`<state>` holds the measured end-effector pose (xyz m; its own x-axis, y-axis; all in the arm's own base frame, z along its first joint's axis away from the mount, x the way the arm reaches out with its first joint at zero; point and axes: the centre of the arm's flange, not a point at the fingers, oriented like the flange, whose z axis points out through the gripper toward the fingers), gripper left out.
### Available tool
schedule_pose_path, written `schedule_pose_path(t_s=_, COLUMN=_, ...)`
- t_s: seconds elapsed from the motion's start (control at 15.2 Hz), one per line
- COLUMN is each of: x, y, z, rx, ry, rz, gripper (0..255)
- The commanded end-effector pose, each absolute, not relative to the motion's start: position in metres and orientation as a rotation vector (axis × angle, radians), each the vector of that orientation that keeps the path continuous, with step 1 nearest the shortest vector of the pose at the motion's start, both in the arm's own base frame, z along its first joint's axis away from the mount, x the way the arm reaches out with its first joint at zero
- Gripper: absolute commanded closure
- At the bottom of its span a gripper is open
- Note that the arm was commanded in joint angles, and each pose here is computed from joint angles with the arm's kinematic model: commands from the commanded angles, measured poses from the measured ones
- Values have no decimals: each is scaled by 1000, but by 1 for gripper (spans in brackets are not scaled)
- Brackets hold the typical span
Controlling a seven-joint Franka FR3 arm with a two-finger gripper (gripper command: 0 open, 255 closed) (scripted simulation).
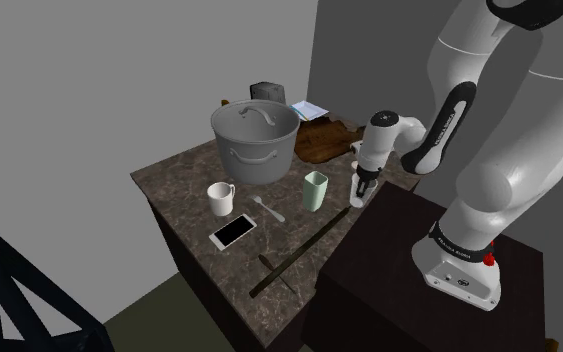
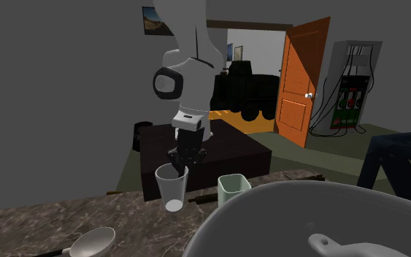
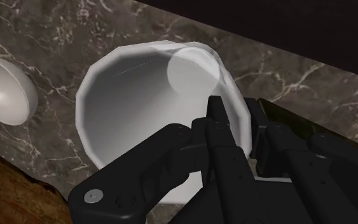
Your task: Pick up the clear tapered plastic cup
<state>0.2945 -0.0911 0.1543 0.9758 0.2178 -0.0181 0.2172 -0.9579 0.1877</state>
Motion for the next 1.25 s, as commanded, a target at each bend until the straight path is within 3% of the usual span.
schedule_pose_path(t_s=0.0, x=294, y=-91, z=154, rx=2934, ry=326, rz=3, gripper=255)
schedule_pose_path(t_s=1.19, x=295, y=-92, z=234, rx=2934, ry=326, rz=3, gripper=255)
